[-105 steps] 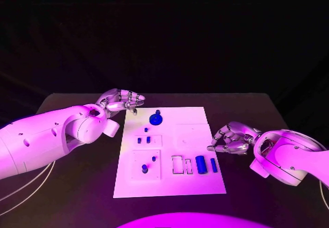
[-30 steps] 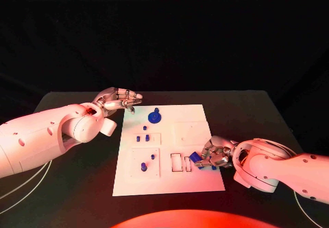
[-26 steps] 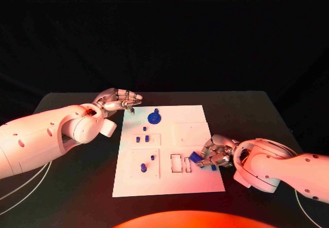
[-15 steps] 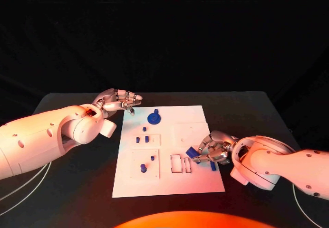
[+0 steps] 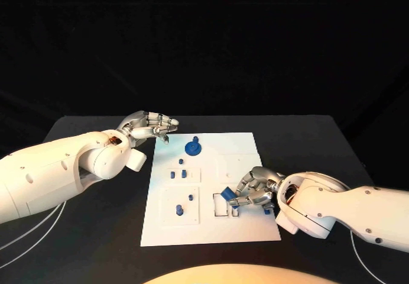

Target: Assemble the parts on the task board

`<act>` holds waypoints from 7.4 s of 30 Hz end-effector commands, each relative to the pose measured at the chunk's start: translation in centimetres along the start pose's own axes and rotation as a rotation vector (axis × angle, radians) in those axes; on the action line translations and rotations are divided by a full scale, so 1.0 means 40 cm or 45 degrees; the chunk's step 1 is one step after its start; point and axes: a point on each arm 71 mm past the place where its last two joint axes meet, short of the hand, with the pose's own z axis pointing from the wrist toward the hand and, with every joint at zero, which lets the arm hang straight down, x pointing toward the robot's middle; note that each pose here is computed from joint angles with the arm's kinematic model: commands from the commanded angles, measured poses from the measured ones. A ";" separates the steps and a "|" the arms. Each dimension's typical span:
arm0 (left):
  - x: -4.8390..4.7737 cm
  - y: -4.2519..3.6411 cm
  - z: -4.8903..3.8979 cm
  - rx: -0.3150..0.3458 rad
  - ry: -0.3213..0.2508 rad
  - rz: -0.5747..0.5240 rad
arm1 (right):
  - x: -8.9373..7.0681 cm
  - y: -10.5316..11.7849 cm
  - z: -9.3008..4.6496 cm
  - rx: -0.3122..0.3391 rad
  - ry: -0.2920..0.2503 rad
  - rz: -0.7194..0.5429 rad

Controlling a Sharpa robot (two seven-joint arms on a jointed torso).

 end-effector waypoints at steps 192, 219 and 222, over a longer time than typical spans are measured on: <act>-0.005 0.019 -0.010 -0.014 -0.012 -0.009 | -0.001 -0.096 -0.037 -0.057 -0.269 -0.112; -0.002 0.018 -0.009 -0.015 -0.006 -0.009 | 0.058 -0.058 0.014 0.013 -0.111 -0.178; -0.001 0.018 -0.009 -0.016 -0.005 -0.009 | 0.061 -0.054 0.016 0.010 -0.109 -0.183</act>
